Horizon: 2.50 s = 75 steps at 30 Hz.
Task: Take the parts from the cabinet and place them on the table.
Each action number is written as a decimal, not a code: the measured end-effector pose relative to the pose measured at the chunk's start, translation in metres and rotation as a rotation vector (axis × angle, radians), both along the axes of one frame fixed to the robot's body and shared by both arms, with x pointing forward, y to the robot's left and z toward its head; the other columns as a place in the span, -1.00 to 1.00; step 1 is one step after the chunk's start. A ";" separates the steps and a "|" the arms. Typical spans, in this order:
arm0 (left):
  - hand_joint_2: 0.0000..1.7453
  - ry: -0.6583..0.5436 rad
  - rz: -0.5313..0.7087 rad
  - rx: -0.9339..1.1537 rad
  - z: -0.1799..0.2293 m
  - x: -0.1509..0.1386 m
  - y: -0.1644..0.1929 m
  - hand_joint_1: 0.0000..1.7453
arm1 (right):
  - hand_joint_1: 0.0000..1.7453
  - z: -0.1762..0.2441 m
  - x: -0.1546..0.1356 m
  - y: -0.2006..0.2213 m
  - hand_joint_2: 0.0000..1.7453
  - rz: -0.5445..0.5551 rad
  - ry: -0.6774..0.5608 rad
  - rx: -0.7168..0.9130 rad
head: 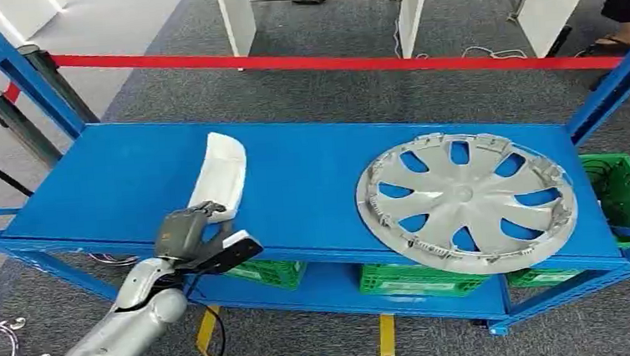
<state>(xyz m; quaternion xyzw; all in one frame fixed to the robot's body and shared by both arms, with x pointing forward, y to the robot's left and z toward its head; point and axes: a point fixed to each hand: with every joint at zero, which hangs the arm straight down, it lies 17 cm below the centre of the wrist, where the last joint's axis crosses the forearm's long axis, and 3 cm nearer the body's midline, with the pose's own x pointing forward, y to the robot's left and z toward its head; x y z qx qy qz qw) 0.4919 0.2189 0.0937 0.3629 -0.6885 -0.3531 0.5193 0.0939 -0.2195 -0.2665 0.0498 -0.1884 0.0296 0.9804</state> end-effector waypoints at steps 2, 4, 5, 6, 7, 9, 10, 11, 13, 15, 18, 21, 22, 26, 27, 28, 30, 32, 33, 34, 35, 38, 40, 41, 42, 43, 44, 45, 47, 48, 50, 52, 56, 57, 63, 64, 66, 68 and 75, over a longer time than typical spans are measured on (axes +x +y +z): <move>1.00 -0.013 0.004 -0.006 0.004 0.000 0.001 1.00 | -1.00 0.000 0.000 0.000 -1.00 0.000 -0.001 0.000; 1.00 -0.021 0.003 -0.012 0.006 0.000 0.000 1.00 | -1.00 0.000 0.001 0.000 -1.00 0.001 -0.004 0.000; 1.00 -0.025 0.002 -0.016 0.007 0.000 0.000 1.00 | -1.00 0.000 0.001 0.000 -1.00 0.001 -0.006 0.000; 1.00 -0.038 0.002 -0.017 0.009 0.000 0.001 1.00 | -1.00 0.000 0.001 0.000 -1.00 0.002 -0.006 -0.001; 1.00 -0.064 0.005 -0.016 0.015 -0.001 0.002 1.00 | -1.00 0.000 0.001 0.000 -1.00 0.003 -0.008 -0.001; 1.00 -0.121 0.011 0.000 0.024 -0.005 0.003 1.00 | -1.00 0.000 0.001 0.000 -1.00 0.009 -0.009 -0.003; 1.00 -0.164 0.016 0.022 0.031 -0.009 0.003 1.00 | -1.00 0.000 0.001 0.000 -1.00 0.012 -0.010 -0.003; 1.00 -0.203 0.024 0.040 0.038 -0.013 0.004 1.00 | -1.00 0.000 0.001 0.000 -1.00 0.014 -0.011 -0.004; 1.00 -0.268 0.030 0.065 0.052 -0.019 0.003 1.00 | -1.00 0.000 0.001 0.000 -1.00 0.016 -0.011 -0.005; 1.00 -0.288 0.031 0.069 0.058 -0.022 0.003 1.00 | -1.00 0.001 0.002 0.000 -1.00 0.016 -0.013 -0.005; 1.00 -0.361 -0.013 0.153 0.073 -0.032 -0.008 1.00 | -1.00 0.001 0.002 0.000 -1.00 0.017 -0.015 -0.006; 1.00 -0.506 -0.060 0.240 0.112 -0.050 -0.021 1.00 | -1.00 0.001 0.002 0.000 -1.00 0.020 -0.017 -0.007; 1.00 -0.558 -0.062 0.260 0.128 -0.056 -0.023 1.00 | -1.00 0.001 0.001 0.000 -1.00 0.021 -0.017 -0.007; 1.00 -0.688 -0.030 0.258 0.176 -0.073 -0.018 1.00 | -1.00 0.001 0.002 0.000 -1.00 0.024 -0.020 -0.008; 1.00 -0.706 -0.021 0.256 0.183 -0.076 -0.015 1.00 | -1.00 0.001 0.002 0.000 -1.00 0.024 -0.020 -0.008; 1.00 -0.720 -0.014 0.255 0.189 -0.079 -0.014 1.00 | -1.00 0.001 0.002 0.000 -1.00 0.025 -0.020 -0.008; 1.00 -0.740 -0.005 0.252 0.196 -0.083 -0.012 1.00 | -1.00 0.001 0.002 0.000 -1.00 0.025 -0.021 -0.008; 1.00 -0.759 -0.007 0.253 0.202 -0.087 -0.012 1.00 | -1.00 0.001 0.002 0.000 -1.00 0.025 -0.022 -0.008; 1.00 -0.779 -0.013 0.260 0.208 -0.090 -0.013 1.00 | -1.00 0.001 0.002 0.000 -1.00 0.025 -0.022 -0.008; 1.00 -0.798 -0.019 0.266 0.213 -0.093 -0.014 1.00 | -1.00 0.001 0.002 0.000 -1.00 0.025 -0.023 -0.008; 1.00 -0.821 -0.021 0.271 0.220 -0.097 -0.015 1.00 | -1.00 0.001 0.002 0.000 -1.00 0.025 -0.024 -0.009; 1.00 -0.873 -0.022 0.284 0.236 -0.106 -0.017 1.00 | -1.00 0.001 0.003 0.000 -1.00 0.024 -0.026 -0.009; 1.00 -0.900 -0.016 0.287 0.245 -0.111 -0.017 1.00 | -1.00 0.001 0.003 0.000 -1.00 0.023 -0.028 -0.009; 1.00 -0.913 -0.011 0.291 0.250 -0.114 -0.017 1.00 | -1.00 0.001 0.003 0.000 -1.00 0.021 -0.029 -0.009; 1.00 -0.922 -0.007 0.290 0.254 -0.116 -0.016 1.00 | -1.00 0.001 0.004 0.000 -1.00 0.020 -0.029 -0.009; 1.00 -0.930 -0.005 0.294 0.256 -0.117 -0.017 1.00 | -1.00 0.001 0.004 0.000 -1.00 0.019 -0.029 -0.009; 1.00 -0.937 -0.004 0.294 0.259 -0.119 -0.017 1.00 | -1.00 0.001 0.004 0.000 -1.00 0.018 -0.029 -0.009; 1.00 -0.942 -0.004 0.295 0.260 -0.120 -0.017 1.00 | -1.00 0.001 0.004 -0.001 -1.00 0.018 -0.029 -0.009; 1.00 -0.947 0.002 0.296 0.263 -0.121 -0.017 1.00 | -1.00 0.001 0.004 -0.001 -1.00 0.017 -0.029 -0.009; 1.00 -0.943 0.011 0.292 0.263 -0.121 -0.016 1.00 | -1.00 0.001 0.004 -0.001 -1.00 0.016 -0.029 -0.009; 1.00 -0.934 0.023 0.280 0.263 -0.120 -0.015 1.00 | -1.00 0.001 0.004 -0.001 -1.00 0.015 -0.029 -0.009; 1.00 -0.925 0.026 0.253 0.262 -0.120 -0.014 1.00 | -1.00 0.001 0.004 -0.002 -1.00 0.007 -0.028 -0.008; 1.00 -0.892 0.034 0.187 0.258 -0.116 -0.011 1.00 | -1.00 0.001 0.004 -0.002 -1.00 -0.005 -0.028 -0.008; 1.00 -0.882 0.032 0.179 0.256 -0.115 -0.011 1.00 | -1.00 0.001 0.004 -0.003 -1.00 -0.006 -0.028 -0.008; 1.00 -0.856 -0.013 0.164 0.246 -0.115 -0.020 1.00 | -1.00 0.001 0.005 -0.003 -1.00 -0.014 -0.029 -0.007; 1.00 -0.855 -0.019 0.165 0.246 -0.115 -0.022 1.00 | -1.00 0.001 0.005 -0.003 -1.00 -0.014 -0.029 -0.007; 1.00 -0.855 -0.028 0.168 0.245 -0.116 -0.024 1.00 | -1.00 0.001 0.005 -0.003 -1.00 -0.014 -0.030 -0.007; 1.00 -0.855 -0.034 0.169 0.244 -0.116 -0.025 1.00 | -1.00 0.001 0.005 -0.003 -1.00 -0.014 -0.029 -0.007; 1.00 -0.845 -0.053 0.167 0.239 -0.118 -0.030 1.00 | -1.00 0.001 0.005 -0.004 -1.00 -0.016 -0.030 -0.008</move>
